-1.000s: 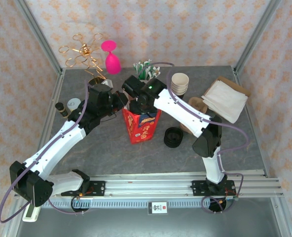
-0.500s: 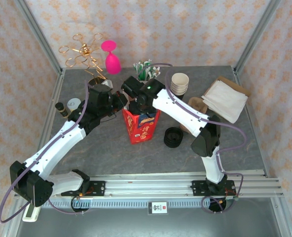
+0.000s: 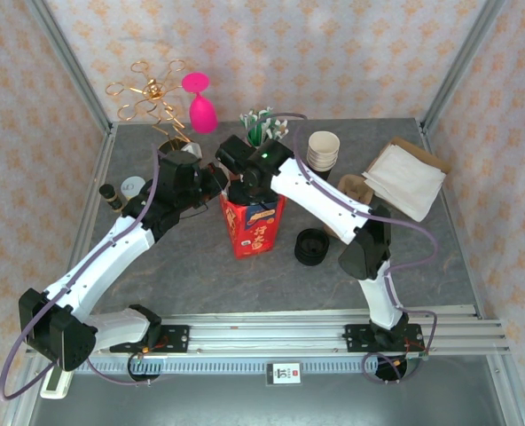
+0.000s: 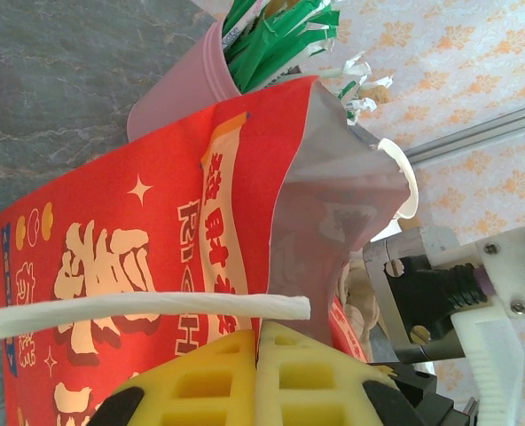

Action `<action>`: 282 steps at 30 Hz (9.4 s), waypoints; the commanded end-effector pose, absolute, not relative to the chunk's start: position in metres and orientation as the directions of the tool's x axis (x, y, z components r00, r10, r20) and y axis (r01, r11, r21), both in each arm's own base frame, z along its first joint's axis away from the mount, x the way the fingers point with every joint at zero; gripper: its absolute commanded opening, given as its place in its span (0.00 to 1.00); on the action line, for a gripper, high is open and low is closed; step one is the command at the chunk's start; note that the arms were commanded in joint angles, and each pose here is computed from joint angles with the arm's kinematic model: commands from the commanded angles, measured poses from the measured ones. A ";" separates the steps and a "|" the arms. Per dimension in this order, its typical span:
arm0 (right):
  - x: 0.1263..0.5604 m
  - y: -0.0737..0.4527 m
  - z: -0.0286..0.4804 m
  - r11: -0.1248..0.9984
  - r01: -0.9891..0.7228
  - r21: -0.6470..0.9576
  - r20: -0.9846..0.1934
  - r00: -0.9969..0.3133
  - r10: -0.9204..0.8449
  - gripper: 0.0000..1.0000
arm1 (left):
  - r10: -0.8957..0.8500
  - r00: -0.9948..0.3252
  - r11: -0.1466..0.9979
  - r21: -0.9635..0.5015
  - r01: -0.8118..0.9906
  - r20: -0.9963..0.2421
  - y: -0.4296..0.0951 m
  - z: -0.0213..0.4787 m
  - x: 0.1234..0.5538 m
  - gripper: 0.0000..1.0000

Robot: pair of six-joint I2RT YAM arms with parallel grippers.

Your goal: Pack the takeout coffee

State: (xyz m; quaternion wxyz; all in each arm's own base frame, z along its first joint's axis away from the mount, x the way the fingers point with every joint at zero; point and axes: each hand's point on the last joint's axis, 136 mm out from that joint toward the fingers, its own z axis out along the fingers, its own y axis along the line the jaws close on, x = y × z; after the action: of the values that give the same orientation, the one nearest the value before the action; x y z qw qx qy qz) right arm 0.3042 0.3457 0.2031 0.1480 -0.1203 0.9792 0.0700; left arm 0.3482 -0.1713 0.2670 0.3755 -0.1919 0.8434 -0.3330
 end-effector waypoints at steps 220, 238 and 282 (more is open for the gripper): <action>0.332 0.345 0.142 0.960 -0.279 -0.029 -0.250 -0.928 -0.277 0.45 | -0.368 -0.591 0.890 -0.455 -0.001 -0.718 -0.125 0.322 0.421 0.40; 0.333 0.342 0.131 0.960 -0.277 -0.050 -0.246 -0.928 -0.280 0.45 | -0.459 -0.497 0.867 -0.494 -0.068 -0.736 -0.091 0.351 0.379 0.46; 0.338 0.338 0.109 0.963 -0.254 -0.091 -0.248 -0.931 -0.269 0.46 | -0.523 -0.550 0.809 -0.582 -0.081 -0.651 -0.095 0.312 0.339 0.48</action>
State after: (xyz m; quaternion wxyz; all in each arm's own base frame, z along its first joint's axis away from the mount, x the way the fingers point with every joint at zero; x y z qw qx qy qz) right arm 0.3434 0.3567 0.1696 0.1920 -0.1312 0.9719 0.0379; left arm 0.3423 -0.0975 0.3021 0.4250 -0.1798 0.8545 -0.2385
